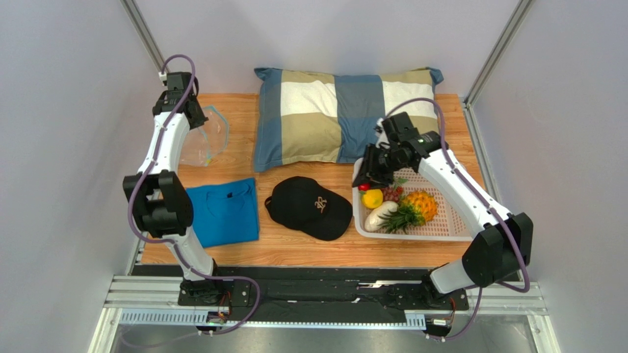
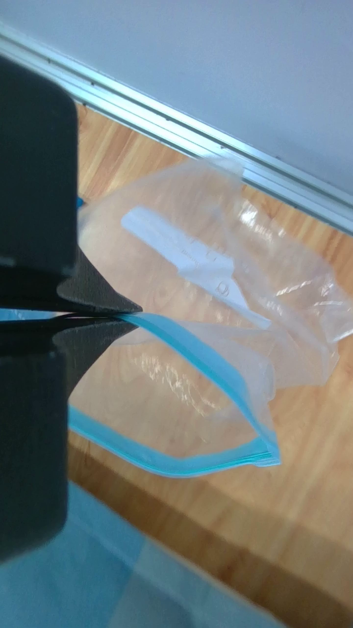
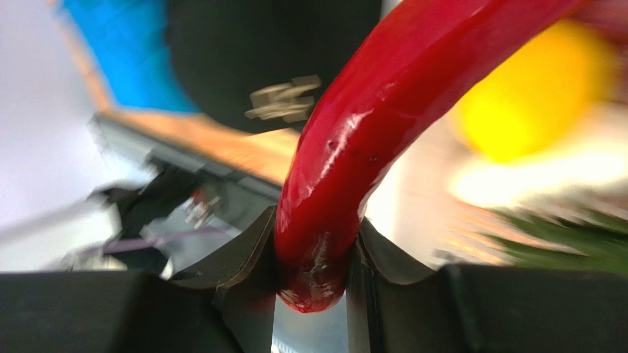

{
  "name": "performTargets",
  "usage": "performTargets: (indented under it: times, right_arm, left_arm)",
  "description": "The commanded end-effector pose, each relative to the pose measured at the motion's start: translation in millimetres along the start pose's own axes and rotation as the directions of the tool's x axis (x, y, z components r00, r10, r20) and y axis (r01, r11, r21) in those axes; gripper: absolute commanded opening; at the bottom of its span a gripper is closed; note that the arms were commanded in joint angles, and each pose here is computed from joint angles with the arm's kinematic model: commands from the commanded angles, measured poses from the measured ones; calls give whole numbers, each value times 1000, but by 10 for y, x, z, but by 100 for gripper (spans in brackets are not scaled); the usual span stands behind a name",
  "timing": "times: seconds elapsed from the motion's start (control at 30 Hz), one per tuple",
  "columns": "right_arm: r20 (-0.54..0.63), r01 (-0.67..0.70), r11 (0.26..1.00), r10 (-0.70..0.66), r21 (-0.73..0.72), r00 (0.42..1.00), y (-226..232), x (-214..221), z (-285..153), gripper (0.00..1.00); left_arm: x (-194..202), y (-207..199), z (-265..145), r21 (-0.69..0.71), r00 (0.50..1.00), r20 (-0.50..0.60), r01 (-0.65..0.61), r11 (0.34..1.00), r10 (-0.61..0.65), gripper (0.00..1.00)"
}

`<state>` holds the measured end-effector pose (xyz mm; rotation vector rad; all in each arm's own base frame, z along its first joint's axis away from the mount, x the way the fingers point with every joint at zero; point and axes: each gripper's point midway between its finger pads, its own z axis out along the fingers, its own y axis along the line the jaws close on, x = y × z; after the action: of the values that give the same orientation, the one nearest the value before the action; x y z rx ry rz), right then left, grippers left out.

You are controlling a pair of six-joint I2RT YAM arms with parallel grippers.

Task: Open the zip-top bag and remove the fake food

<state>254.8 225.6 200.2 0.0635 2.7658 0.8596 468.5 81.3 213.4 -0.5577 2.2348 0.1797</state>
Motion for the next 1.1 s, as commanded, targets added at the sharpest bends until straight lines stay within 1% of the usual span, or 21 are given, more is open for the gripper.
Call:
performTargets:
  times: [0.0, 0.07, 0.1, 0.13, 0.17, 0.2, 0.23, 0.27, 0.37, 0.43, 0.47, 0.57, 0.67, 0.7, 0.77, 0.8, 0.9, 0.93, 0.97, 1.03, 1.07]
  right_arm:
    - [90, -60, 980, 44, 190, 995, -751, -132, -99, 1]
    - [83, -94, 960, 75, 264, 994, -1069, -121, -86, 4]
    - [74, -102, 953, 85, 286, 994, -1173, -111, -65, 6]
    - [60, -109, 945, 96, 309, 994, -1280, -74, -36, 7]
    - [63, -106, 939, 90, 328, 994, -1364, -99, -50, 11]
    - [51, -106, 932, 95, 346, 994, -1430, -100, -22, 15]
    - [49, -98, 928, 86, 359, 995, -1460, -115, -21, 20]
    - [55, -91, 921, 76, 379, 996, -1495, -158, -33, 30]
    - [40, -82, 917, 72, 389, 997, -1497, -194, -21, 53]
    - [38, -91, 915, 83, 393, 996, -1494, -177, -26, 62]
    - [39, -97, 913, 89, 396, 995, -1502, -167, -36, 70]
    - [31, -94, 907, 89, 410, 995, -1522, -94, -81, 77]
    - [58, -65, 899, 45, 433, 997, -1460, -54, -248, 78]
    - [74, -55, 902, 25, 428, 997, -1400, -68, -309, 79]
    - [129, -44, 913, -9, 406, 992, -1231, -51, -480, 81]
    - [151, -46, 917, -15, 395, 988, -1167, -41, -556, 82]
    - [274, -52, 944, -42, 324, 961, -871, -66, -908, 89]
    - [322, -48, 954, -53, 296, 945, -763, -104, -1037, 92]
    - [373, -68, 961, -38, 267, 927, -680, -116, -1148, 92]
    - [500, -84, 976, -29, 201, 866, -498, -134, -1513, 94]
    - [537, -81, 982, -24, 172, 843, -419, -129, -1646, 95]
  left_arm:
    - [38, -38, 242, -20, 999, -45, -28, 999, 27, 25]
    - [68, -95, 271, 3, 997, -70, -20, 1000, 20, 39]
    - [66, -116, 256, 10, 997, -77, -5, 1000, 6, 41]
    - [57, -120, 239, 14, 997, -78, 3, 1000, -2, 48]
    - [47, -155, 211, 31, 997, -78, 9, 999, -6, 76]
    - [19, -164, 138, 38, 997, -78, 20, 999, -17, 80]
    - [8, -187, 99, 53, 997, -81, 24, 998, -19, 87]
    - [-3, -212, 53, 69, 996, -87, 28, 997, -22, 87]
    - [-56, -248, -178, 100, 995, -86, 48, 994, -40, 91]
    - [-59, -254, -386, 116, 994, -91, 77, 990, -67, 95]
    - [-27, -320, -475, 146, 992, -105, 88, 985, -73, 98]
    - [107, -470, -825, 207, 989, -126, 102, 973, -77, 99]
    - [267, -814, -1409, 338, 996, -86, 48, 940, -20, 99]
    - [371, -1023, -1622, 397, 997, -77, 12, 918, 21, 99]
    - [470, -1193, -2037, 497, 998, -52, 1, 868, 29, 99]
    - [611, -1393, -2295, 568, 996, -32, -46, 822, 79, 99]
    - [754, -1493, -2877, 681, 995, 32, -93, 727, 97, 99]
    - [884, -1595, -3127, 740, 990, 51, -128, 661, 135, 99]
    - [881, -1545, -3361, 775, 989, 89, -145, 615, 121, 99]
    - [951, -1509, -3691, 829, 986, 112, -161, 535, 122, 99]
    - [899, -1368, -3903, 851, 987, 139, -160, 499, 80, 99]
